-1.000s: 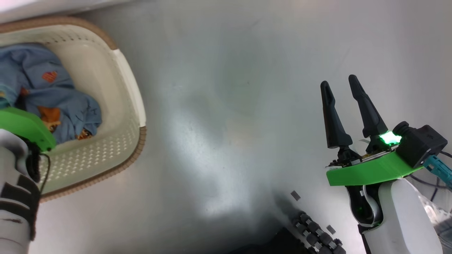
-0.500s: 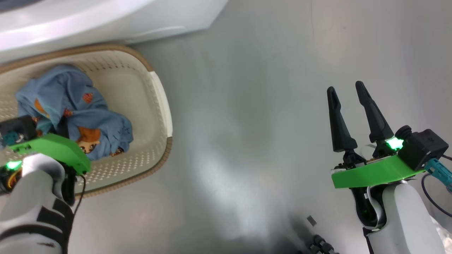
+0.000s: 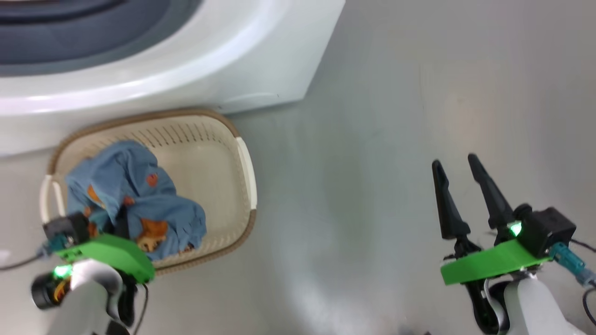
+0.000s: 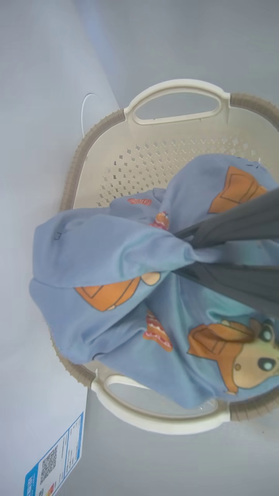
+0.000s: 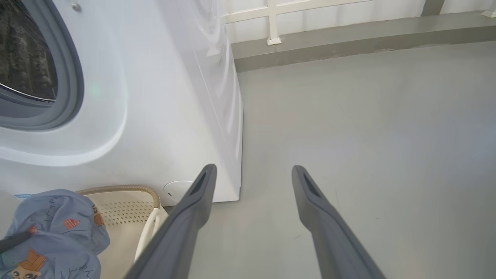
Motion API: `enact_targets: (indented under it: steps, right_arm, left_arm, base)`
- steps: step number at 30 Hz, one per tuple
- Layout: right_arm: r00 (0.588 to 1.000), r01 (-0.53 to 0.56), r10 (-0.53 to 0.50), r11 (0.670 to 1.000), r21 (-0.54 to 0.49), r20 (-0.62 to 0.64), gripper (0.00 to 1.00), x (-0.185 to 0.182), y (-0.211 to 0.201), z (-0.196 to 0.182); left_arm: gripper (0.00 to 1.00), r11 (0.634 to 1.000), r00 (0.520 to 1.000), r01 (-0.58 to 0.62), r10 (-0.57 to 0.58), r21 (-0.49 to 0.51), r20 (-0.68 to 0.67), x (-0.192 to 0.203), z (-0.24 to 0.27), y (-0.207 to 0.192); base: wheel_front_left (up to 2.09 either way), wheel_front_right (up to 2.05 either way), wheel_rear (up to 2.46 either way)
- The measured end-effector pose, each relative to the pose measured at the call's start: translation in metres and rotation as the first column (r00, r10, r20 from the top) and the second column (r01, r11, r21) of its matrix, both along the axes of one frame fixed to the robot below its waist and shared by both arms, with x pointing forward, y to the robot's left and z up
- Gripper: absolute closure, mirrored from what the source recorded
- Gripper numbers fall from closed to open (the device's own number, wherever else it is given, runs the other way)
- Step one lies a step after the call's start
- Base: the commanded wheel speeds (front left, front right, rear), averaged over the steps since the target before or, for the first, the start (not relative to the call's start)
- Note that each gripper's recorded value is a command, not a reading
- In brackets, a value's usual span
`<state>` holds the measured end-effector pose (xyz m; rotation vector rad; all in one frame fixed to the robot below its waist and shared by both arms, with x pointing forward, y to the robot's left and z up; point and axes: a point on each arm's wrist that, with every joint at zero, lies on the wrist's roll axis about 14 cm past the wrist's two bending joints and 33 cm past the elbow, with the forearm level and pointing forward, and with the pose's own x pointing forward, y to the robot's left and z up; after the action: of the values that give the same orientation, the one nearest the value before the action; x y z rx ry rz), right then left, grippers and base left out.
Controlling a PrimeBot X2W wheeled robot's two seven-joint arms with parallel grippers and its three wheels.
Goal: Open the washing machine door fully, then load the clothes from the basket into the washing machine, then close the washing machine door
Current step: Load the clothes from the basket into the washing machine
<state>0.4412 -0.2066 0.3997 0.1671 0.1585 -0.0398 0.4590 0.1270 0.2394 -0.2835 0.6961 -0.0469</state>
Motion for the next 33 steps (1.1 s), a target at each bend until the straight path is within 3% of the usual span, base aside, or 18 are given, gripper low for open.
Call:
enact_targets:
  steps: [18,33]
  right_arm:
    - [0.997,-0.047,0.046,0.999,0.014,0.069,0.0,-0.06,0.02,0.046]
    - [0.979,-0.102,0.1,0.995,0.002,0.179,0.0,-0.09,0.035,0.084]
  left_arm:
    - [1.0,0.994,0.964,-0.101,0.109,-0.043,0.244,-0.066,0.106,0.026]
    - [1.0,0.985,0.87,-0.146,0.171,-0.089,0.462,-0.115,0.183,0.047]
  base:
    - [0.0,0.0,0.0]
    - [0.0,0.0,0.0]
